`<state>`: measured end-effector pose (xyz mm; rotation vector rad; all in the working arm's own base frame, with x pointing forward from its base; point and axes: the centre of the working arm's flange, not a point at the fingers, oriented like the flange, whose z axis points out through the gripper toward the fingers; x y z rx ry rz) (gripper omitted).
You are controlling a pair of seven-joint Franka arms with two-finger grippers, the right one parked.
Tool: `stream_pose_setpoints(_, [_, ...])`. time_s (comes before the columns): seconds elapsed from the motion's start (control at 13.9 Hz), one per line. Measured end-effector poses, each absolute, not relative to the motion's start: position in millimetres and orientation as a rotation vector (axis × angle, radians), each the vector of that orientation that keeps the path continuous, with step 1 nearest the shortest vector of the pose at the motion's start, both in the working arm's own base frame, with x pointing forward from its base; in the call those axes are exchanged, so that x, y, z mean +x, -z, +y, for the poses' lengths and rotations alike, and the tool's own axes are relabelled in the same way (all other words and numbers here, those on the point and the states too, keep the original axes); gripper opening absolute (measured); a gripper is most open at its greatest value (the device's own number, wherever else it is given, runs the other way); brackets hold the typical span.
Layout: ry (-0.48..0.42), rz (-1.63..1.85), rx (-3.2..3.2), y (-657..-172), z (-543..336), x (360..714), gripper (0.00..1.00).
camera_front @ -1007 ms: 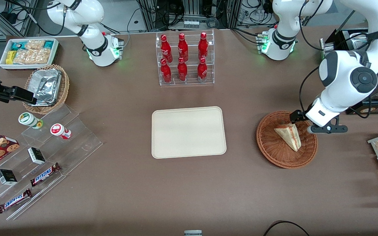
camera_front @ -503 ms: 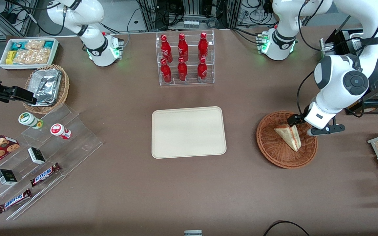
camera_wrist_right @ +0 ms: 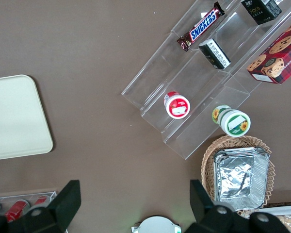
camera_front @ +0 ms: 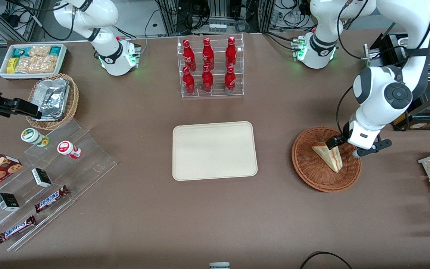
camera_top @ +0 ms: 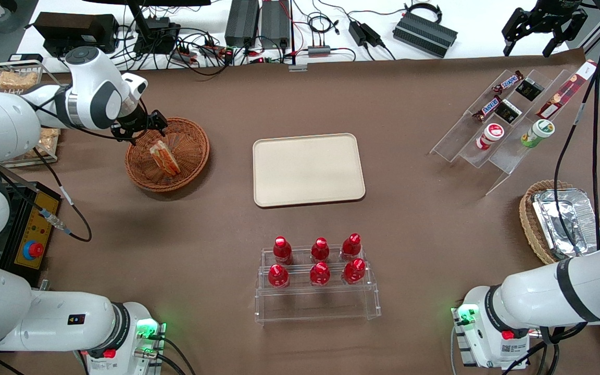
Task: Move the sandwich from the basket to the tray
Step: 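Lower the open left gripper over the wrapped sandwich in the basket, then close the left gripper on the sandwich's crust edge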
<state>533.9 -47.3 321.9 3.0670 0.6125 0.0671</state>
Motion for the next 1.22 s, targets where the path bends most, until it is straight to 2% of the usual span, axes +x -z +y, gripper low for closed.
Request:
stream_pose_setpoints(0.43, [-0.045,0.833,3.014,-299.2,-46.4,525.2,1.0])
stream_pose_setpoints(1.08, [-0.038,0.878,2.982,-261.2,-47.1,529.9,1.0])
stream_pose_setpoints(1.22, [-0.029,0.884,2.98,-256.2,-47.0,529.7,0.97])
